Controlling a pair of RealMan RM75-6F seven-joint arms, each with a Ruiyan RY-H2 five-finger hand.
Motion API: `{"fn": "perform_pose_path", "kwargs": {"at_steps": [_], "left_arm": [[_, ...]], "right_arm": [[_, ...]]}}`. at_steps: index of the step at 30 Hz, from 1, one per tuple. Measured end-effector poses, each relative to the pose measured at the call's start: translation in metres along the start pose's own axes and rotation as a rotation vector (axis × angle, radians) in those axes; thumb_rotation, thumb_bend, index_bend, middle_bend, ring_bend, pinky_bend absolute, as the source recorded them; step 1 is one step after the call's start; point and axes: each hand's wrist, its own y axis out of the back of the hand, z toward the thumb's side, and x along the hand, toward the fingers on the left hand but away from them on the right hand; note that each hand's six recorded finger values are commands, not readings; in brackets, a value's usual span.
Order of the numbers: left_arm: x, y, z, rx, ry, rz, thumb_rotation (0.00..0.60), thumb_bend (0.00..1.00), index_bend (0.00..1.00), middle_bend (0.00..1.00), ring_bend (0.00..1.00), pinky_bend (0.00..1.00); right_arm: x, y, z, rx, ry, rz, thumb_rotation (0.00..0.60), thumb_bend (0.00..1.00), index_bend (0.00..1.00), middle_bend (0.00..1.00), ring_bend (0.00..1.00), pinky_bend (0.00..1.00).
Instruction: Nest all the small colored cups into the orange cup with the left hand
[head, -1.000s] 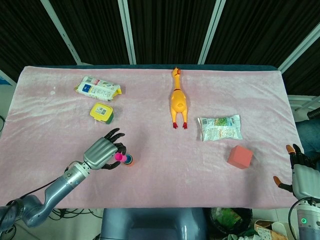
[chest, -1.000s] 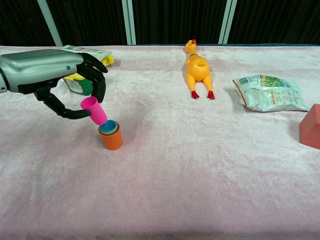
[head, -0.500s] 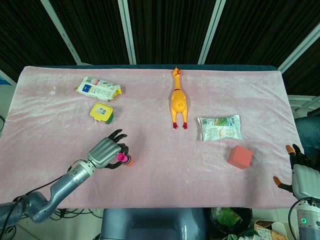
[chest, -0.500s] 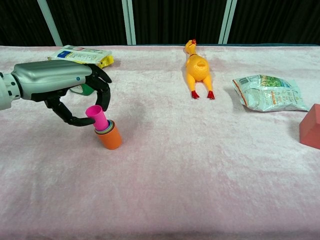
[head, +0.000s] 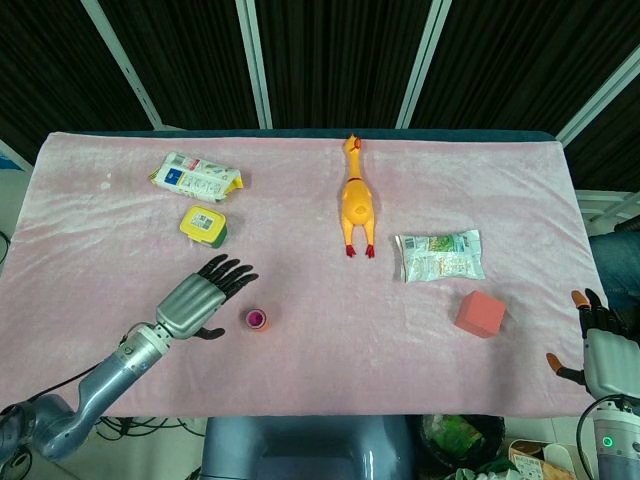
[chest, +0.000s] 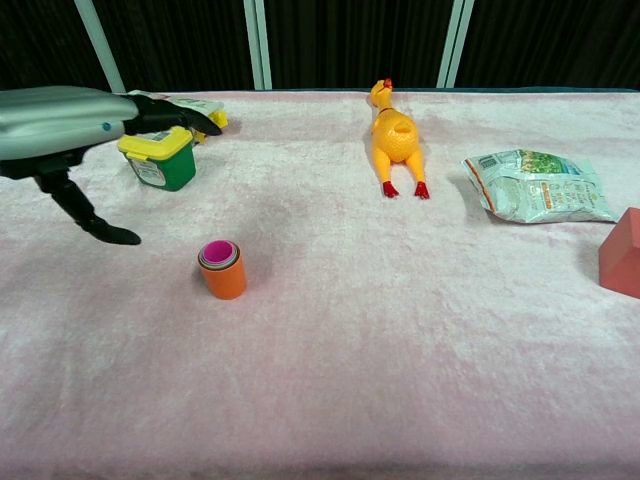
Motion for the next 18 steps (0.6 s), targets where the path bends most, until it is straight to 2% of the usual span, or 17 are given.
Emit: {"fn": "perform_pose_path", "kwargs": {"at_steps": [3,8,11,18], "left_arm": [[-0.022,0.007,-0.013,0.051,0.063,0.052,0.6,0.14,0.07,0.06,0.0,0.0],[-0.087,0.012,-0.045,0.081,0.239,0.117,0.6,0.13,0.07,0.05,0.0,0.0],[-0.125,0.009,-0.061,0.041,0.332,0.122,0.6,0.13,0.06,0.04,0.0,0.0],[-0.177,0.001,-0.082,-0.103,0.429,0.146,0.6,0.13,0.06,0.03,0.0,0.0]], "right_arm": [[0.0,0.0,0.001,0.002,0.004,-0.002,0.6,0.14,0.0,0.02,0.11,0.16],[0.001,0.002,0.004,0.008,0.021,-0.014,0.6,0.14,0.0,0.02,0.11,0.16],[0.001,0.003,0.006,0.017,0.04,-0.028,0.6,0.14,0.0,0.02,0.11,0.16],[0.004,0.005,0.012,0.025,0.085,-0.055,0.6,0.14,0.0,0.02,0.11,0.16]]}}
